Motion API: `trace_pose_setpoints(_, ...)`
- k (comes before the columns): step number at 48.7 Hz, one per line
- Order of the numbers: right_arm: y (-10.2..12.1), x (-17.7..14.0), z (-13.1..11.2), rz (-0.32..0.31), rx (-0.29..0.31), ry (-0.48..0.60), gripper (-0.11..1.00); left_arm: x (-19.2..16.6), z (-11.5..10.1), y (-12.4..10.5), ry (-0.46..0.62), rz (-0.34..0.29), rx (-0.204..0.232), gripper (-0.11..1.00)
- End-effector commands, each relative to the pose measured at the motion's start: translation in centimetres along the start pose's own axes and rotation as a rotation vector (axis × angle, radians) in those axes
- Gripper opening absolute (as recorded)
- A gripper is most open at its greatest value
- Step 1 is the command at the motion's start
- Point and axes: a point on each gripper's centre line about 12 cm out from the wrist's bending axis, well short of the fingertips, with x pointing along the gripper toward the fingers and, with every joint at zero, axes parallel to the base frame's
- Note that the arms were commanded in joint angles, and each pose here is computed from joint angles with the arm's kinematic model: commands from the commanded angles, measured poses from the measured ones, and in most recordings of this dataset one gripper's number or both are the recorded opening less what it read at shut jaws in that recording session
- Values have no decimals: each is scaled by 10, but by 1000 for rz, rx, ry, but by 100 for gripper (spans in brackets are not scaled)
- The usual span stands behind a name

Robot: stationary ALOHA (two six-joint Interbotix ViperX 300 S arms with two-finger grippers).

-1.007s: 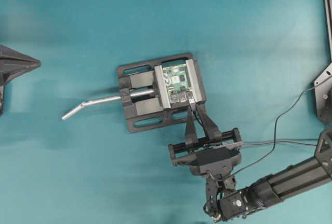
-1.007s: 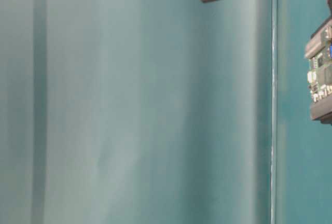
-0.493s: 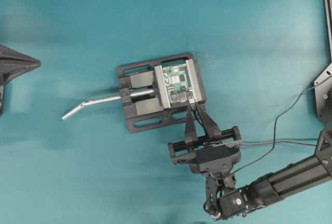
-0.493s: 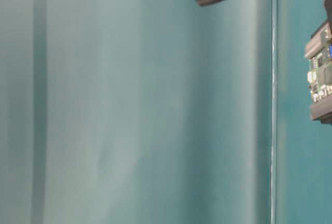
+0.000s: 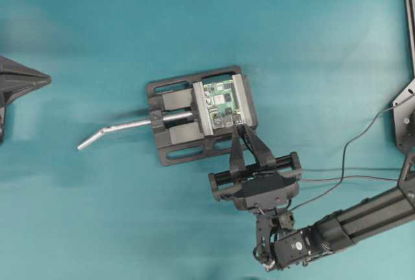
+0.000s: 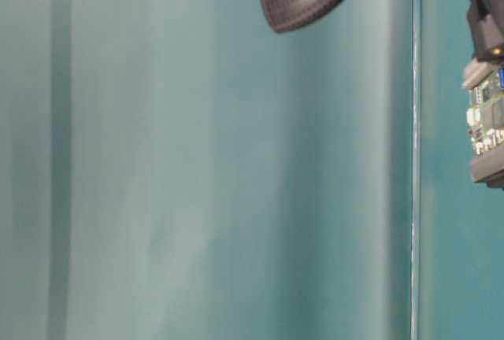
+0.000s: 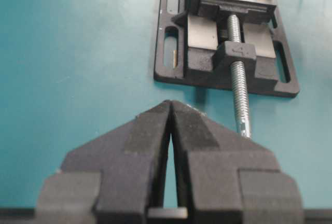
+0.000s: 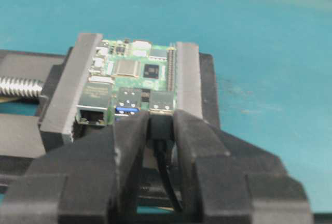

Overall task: Insert the USB into the fixed PCB.
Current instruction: 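Push the USB plug forward into the port with the right gripper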

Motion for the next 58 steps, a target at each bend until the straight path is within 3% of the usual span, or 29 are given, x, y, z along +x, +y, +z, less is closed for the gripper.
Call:
trace_pose_setpoints(1, 5, 22, 25, -43, 56, 3, 21, 0, 11, -2, -24, -4, 1, 3)
trace_pose_setpoints(34, 4, 30, -1, 0, 7, 20, 21, 0, 11, -2, -24, -4, 1, 3)
trace_pose_setpoints(58, 6, 31, -1, -1, 44, 27, 21, 0, 11, -2, -24, -6, 1, 3)
